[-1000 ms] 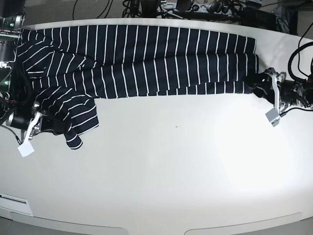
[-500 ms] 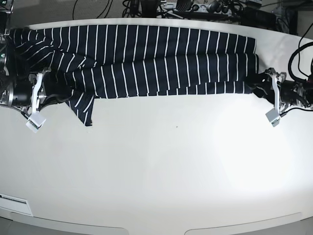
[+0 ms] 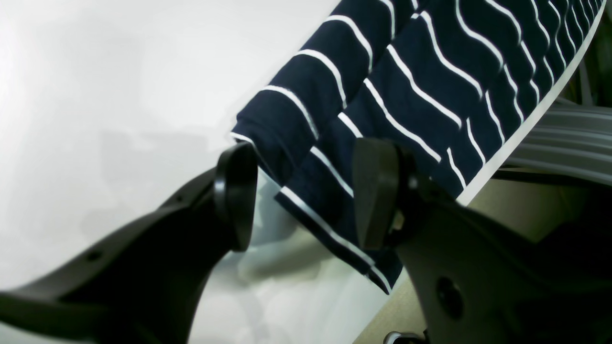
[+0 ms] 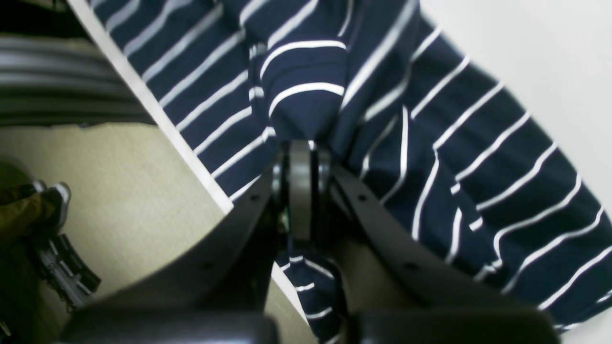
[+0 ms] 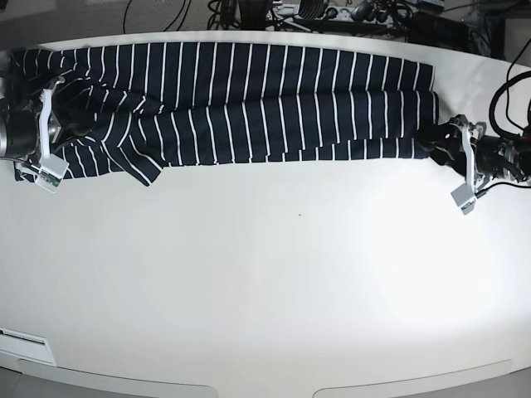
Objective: Fold the T-shirt properly
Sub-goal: 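Push the loose sleeve end inward with the right gripper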
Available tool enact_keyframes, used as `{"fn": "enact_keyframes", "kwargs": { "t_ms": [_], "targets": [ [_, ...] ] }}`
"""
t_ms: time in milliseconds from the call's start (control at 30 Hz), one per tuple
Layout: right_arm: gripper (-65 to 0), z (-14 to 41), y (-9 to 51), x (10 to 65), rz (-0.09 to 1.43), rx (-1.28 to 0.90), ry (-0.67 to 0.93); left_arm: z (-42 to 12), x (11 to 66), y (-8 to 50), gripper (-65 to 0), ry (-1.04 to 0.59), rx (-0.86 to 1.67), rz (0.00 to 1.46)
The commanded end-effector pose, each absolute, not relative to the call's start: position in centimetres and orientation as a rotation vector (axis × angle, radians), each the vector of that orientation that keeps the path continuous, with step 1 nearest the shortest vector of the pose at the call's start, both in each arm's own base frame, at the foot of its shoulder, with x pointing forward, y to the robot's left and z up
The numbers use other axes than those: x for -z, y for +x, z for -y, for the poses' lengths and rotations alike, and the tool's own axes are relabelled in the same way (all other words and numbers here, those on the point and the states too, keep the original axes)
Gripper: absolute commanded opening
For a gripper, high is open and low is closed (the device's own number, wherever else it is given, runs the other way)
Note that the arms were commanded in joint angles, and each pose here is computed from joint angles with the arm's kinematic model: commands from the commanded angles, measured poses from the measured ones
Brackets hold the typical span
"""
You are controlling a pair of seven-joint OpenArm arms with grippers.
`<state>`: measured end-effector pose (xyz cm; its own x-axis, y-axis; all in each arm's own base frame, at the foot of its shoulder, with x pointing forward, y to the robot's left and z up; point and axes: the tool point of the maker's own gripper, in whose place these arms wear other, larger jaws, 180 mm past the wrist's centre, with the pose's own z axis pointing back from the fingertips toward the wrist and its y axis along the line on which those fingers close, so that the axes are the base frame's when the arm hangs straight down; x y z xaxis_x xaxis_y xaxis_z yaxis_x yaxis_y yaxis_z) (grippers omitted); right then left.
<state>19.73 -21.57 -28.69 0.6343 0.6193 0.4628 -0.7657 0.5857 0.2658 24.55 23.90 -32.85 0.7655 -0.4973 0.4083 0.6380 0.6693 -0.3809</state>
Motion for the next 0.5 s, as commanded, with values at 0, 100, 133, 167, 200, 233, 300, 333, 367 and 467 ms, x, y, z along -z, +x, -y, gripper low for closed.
{"fn": "enact_keyframes", "kwargs": {
  "t_ms": [0, 100, 133, 167, 200, 233, 300, 333, 367, 467],
  "targets": [
    [-65.0, 22.0, 20.2, 27.6, 0.357, -0.845, 0.449, -24.5, 31.5, 25.5, -32.5, -0.516, 0.653, 0.318],
    [-65.0, 22.9, 19.3, 27.9, 0.306, -0.851, 0.43, -24.5, 31.5, 25.5, -32.5, -0.517, 0.653, 0.318],
    [-65.0, 23.2, 19.0, 28.0, 0.286, -0.853, 0.422, -24.5, 31.5, 25.5, -32.5, -0.517, 0.653, 0.318],
    [-65.0, 23.6, 18.7, 28.0, 0.267, -0.856, 0.413, -24.5, 31.5, 25.5, -32.5, -0.516, 0.653, 0.318],
    [-65.0, 23.9, 18.3, 28.1, 0.248, -0.858, 0.407, -24.5, 31.5, 25.5, -32.5, -0.517, 0.653, 0.318],
    [-65.0, 24.1, 18.0, 28.3, 0.23, -0.859, 0.403, -24.5, 31.5, 25.5, -32.5, -0.517, 0.653, 0.318],
    [-65.0, 24.5, 17.4, 28.5, 0.2, -0.86, 0.399, -24.5, 31.5, 25.5, -32.5, -0.516, 0.653, 0.318],
    [-65.0, 24.6, 17.1, 28.6, 0.188, -0.86, 0.4, -24.5, 31.5, 25.5, -32.5, -0.517, 0.653, 0.318],
    [-65.0, 24.6, 16.8, 28.8, 0.18, -0.858, 0.404, -24.5, 31.5, 25.5, -32.5, -0.517, 0.653, 0.318],
    [-65.0, 25.8, 16.3, 29.7, 0.136, -0.861, 0.342, -24.5, 31.5, 25.5, -32.5, -0.517, 0.653, 0.319]
  ]
}}
